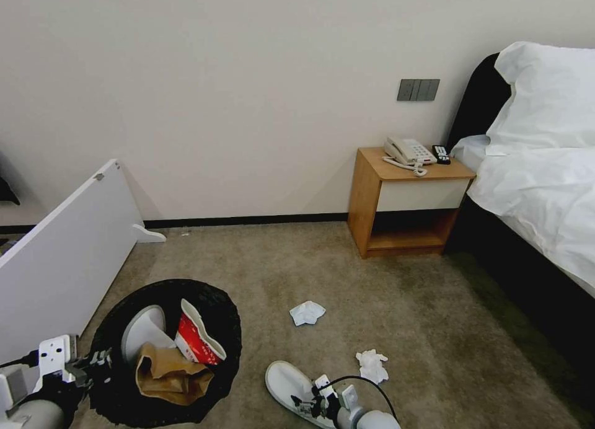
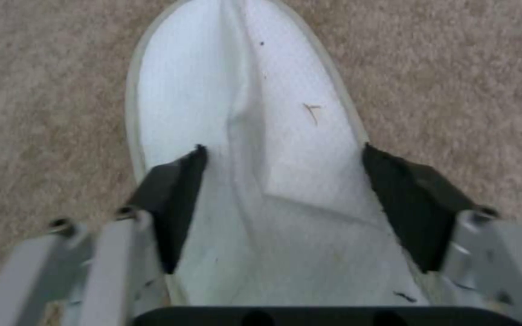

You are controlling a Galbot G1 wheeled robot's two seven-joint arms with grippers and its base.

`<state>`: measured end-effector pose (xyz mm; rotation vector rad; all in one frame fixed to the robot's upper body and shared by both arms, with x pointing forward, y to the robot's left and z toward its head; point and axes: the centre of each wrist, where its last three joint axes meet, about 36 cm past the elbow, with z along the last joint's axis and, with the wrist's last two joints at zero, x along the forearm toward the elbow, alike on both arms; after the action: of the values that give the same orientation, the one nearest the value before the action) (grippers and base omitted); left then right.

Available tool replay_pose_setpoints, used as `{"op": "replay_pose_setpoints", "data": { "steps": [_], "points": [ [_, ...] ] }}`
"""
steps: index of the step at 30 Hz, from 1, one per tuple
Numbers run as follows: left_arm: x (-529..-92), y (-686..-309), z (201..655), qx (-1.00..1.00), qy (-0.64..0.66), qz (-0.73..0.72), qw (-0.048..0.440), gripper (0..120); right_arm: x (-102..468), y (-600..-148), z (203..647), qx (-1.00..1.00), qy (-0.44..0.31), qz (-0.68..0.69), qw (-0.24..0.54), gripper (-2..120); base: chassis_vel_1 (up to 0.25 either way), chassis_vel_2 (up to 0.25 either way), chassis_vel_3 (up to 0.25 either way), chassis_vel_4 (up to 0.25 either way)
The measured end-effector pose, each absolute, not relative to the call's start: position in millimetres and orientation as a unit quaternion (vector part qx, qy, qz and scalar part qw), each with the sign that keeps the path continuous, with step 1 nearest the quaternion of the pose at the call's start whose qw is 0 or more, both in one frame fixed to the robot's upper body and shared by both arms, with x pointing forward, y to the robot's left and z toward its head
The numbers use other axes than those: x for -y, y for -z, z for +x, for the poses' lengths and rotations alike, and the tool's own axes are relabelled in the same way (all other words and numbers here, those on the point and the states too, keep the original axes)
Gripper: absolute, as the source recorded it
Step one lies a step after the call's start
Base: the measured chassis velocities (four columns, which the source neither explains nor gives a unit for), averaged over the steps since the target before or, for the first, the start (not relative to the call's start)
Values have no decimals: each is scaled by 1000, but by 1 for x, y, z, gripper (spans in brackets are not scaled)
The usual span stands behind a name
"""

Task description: Pick up the trash bin, then pick up the garbage from the floor and place it into the trash bin.

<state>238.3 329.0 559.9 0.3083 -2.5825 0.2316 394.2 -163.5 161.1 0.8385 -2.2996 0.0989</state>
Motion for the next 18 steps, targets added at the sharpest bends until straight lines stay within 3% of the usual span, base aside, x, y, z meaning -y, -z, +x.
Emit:
{"op": "replay_pose_setpoints", "data": {
  "steps": [4, 8, 10, 14, 16, 18],
  "points": [
    [-329, -560, 238, 954, -86, 114, 263, 3, 163, -162, 397, 883, -39, 324, 337, 48, 0, 0, 0, 0],
    [-329, -560, 238, 954, -86, 114, 263, 3, 163, -163, 398, 883, -39, 324, 336, 39, 0, 0, 0, 0],
    [-328, -560, 238, 954, -86, 114, 263, 3, 163, -164, 399, 884, -39, 325, 334, 26, 0, 0, 0, 0],
    [-328, -560, 237, 954, -86, 113, 263, 3, 163, -166, 400, 885, -40, 326, 331, 15, 0, 0, 0, 0],
    [-328, -560, 237, 954, -86, 114, 263, 3, 163, -168, 401, 885, -41, 327, 329, 3, 0, 0, 0, 0],
    [-328, -560, 237, 954, -86, 113, 263, 3, 164, -168, 402, 885, -41, 327, 328, 0, 0, 0, 0, 0]
  ]
}}
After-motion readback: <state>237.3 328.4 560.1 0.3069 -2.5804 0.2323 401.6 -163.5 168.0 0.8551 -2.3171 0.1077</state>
